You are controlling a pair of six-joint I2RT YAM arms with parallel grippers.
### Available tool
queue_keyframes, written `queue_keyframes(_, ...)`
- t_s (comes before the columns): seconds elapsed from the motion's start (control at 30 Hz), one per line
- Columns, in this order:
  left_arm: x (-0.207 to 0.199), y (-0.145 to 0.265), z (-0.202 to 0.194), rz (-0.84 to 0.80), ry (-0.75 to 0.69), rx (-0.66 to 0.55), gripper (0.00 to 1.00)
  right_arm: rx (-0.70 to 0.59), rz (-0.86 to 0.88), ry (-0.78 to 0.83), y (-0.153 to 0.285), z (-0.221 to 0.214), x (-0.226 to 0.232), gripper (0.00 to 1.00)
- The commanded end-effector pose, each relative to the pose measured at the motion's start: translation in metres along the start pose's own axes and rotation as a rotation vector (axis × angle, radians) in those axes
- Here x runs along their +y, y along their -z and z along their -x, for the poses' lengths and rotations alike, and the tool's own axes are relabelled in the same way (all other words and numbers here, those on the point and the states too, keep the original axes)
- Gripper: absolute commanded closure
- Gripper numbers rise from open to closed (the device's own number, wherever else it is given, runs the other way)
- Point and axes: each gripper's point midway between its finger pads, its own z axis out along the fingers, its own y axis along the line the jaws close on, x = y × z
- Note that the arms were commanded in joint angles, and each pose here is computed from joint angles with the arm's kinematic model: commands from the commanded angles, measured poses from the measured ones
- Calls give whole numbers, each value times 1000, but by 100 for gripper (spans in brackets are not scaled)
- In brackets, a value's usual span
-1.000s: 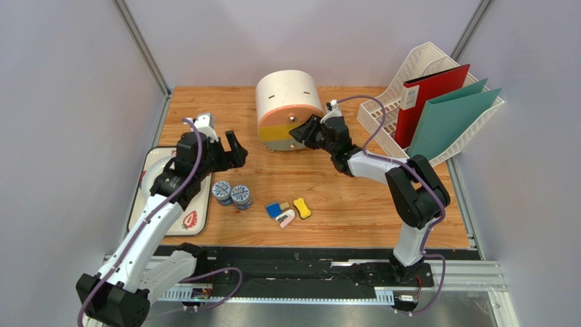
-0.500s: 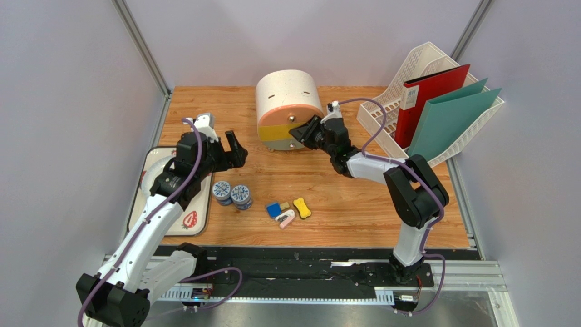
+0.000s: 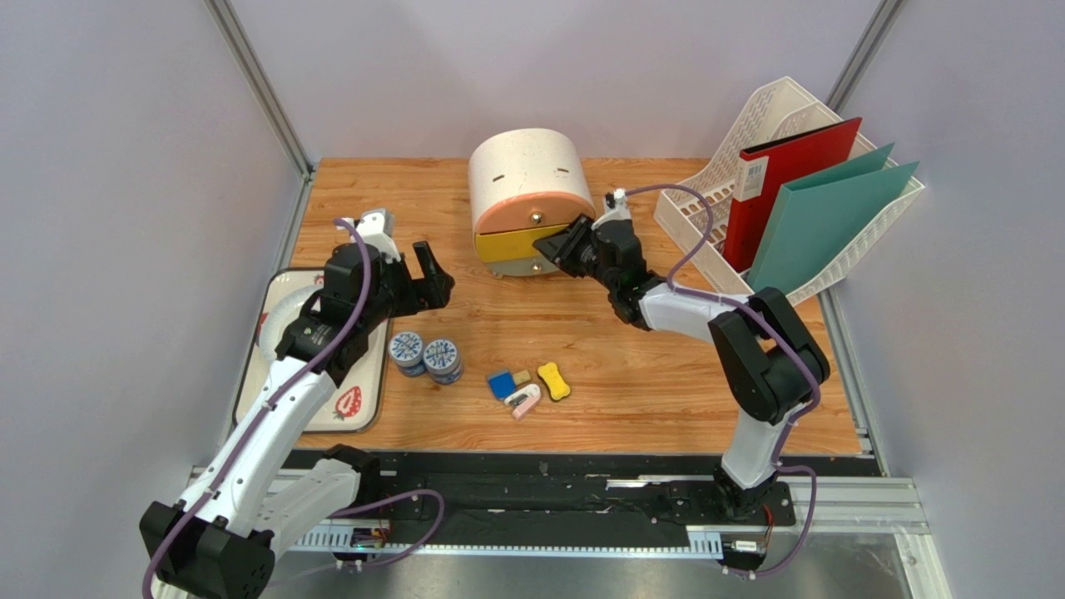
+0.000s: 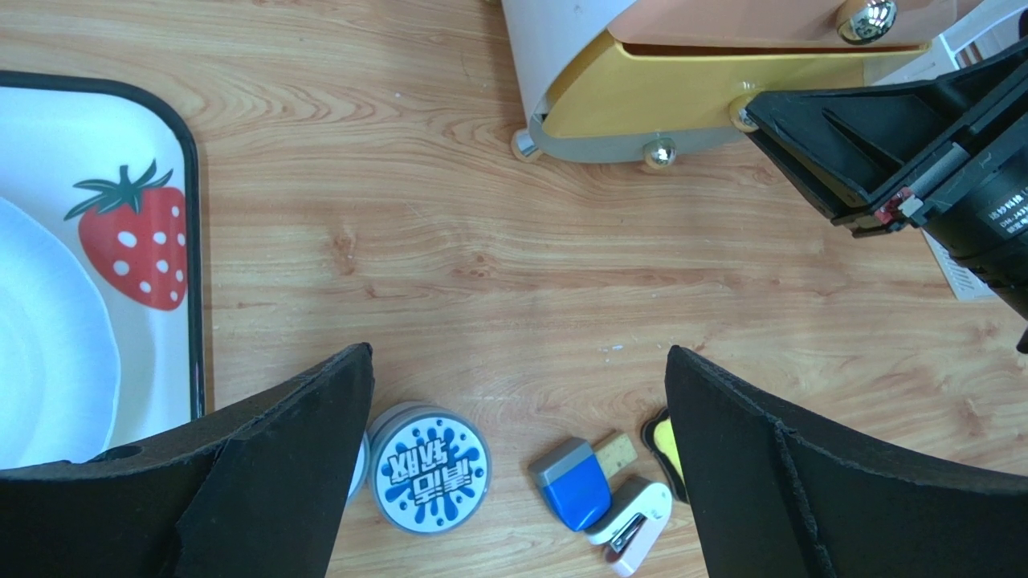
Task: Organize the desk
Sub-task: Open the drawer in the storage box.
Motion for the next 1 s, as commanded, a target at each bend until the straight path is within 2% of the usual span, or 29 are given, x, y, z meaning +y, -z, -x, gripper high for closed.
queue_keyframes(0.0,-5,3,11,-23,17,-44,1,-70,28,-7,16,17,20,81)
queue_keyframes(0.97,-5,0,9,-26,31,-42,1,-19,17,24,66,-15,20,81)
